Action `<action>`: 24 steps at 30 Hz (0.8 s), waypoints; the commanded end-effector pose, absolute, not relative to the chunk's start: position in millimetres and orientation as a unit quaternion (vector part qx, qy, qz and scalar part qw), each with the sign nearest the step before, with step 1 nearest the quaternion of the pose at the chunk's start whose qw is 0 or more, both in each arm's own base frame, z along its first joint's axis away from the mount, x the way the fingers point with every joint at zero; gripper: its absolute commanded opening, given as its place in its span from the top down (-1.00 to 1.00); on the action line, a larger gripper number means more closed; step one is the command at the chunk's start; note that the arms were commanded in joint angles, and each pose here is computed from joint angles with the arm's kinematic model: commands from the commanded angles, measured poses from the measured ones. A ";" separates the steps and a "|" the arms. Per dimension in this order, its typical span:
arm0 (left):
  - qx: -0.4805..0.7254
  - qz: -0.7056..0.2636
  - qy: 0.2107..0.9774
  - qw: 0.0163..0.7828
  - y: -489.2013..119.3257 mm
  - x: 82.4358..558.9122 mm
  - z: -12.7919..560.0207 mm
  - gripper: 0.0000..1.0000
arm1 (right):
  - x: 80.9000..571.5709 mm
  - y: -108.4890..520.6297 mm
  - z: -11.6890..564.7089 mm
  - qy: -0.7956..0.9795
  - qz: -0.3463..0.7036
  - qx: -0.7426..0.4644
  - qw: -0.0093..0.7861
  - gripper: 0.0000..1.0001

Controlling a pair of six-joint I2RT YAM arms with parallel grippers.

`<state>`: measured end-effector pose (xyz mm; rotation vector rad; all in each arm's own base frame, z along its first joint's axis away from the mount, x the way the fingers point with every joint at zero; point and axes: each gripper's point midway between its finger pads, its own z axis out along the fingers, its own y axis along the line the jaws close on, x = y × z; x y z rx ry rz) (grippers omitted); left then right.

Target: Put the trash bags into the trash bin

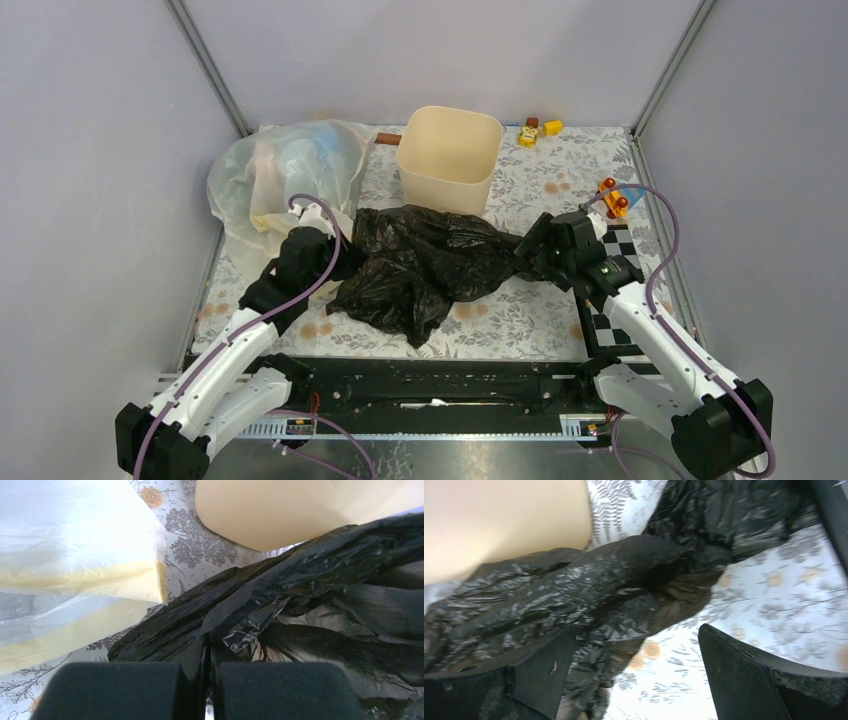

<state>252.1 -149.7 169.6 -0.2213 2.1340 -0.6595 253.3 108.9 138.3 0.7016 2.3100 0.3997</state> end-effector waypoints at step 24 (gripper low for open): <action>0.038 -0.401 0.773 0.491 -169.3 189.1 371.3 1.00 | 289.2 152.1 282.3 0.817 0.314 0.259 0.409 1.00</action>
